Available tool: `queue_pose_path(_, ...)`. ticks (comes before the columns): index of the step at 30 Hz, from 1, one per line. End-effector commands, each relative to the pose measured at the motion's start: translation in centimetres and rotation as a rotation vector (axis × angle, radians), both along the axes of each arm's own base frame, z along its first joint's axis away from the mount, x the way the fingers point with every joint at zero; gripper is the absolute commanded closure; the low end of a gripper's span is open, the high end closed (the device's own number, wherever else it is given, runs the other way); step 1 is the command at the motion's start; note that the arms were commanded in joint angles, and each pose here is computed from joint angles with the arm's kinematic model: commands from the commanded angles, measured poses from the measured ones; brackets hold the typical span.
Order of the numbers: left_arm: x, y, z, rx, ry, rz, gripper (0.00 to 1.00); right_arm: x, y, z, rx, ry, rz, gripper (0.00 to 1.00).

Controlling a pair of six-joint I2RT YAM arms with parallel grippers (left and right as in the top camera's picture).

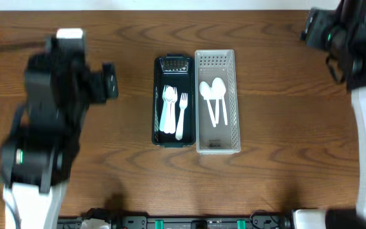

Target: Pack container

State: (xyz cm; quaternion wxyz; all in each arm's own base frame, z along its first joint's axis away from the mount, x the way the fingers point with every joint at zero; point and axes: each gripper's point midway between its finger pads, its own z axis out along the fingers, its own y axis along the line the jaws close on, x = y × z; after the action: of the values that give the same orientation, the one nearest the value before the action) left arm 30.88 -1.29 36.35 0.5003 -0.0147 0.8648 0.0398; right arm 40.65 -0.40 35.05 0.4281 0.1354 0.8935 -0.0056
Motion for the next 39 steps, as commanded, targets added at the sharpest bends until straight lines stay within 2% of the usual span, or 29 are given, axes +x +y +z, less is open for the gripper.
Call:
queue_pose_path(1, -1.9, 0.5, -2.8, 0.006, 0.002, 0.024, 0.02, -3.8, 1.3, -2.2, -0.016, 0.008, -0.024, 0.26)
queue_pose_path(7, -5.4, 0.9, -6.6, 0.027, -0.110, -0.008, 0.02, -11.4, 4.1, -7.6, 0.019, -0.014, 0.009, 0.21)
queue_pose_path(9, -6.3, 1.0, -7.6, 0.058, -0.164, -0.030, 0.02, -13.3, 4.7, -9.3, 0.019, -0.025, 0.041, 0.11)
queue_pose_path(10, -6.7, 1.1, -8.3, 0.067, -0.178, -0.033, 0.02, -14.0, 4.9, -9.9, 0.017, -0.034, 0.059, 0.01)
queue_pose_path(14, -8.3, 1.6, -10.1, 0.067, -0.210, -0.020, 0.02, -16.1, 4.8, -11.1, 0.035, -0.077, 0.074, 0.01)
queue_pose_path(25, -9.3, 1.8, -11.8, 0.077, -0.159, -0.023, 0.02, -17.3, 4.2, -11.8, 0.045, -0.060, 0.058, 0.01)
queue_pose_path(39, -11.9, 2.3, -16.7, 0.119, 0.070, -0.035, 0.02, -17.5, 4.1, -12.0, 0.042, -0.054, 0.058, 0.01)
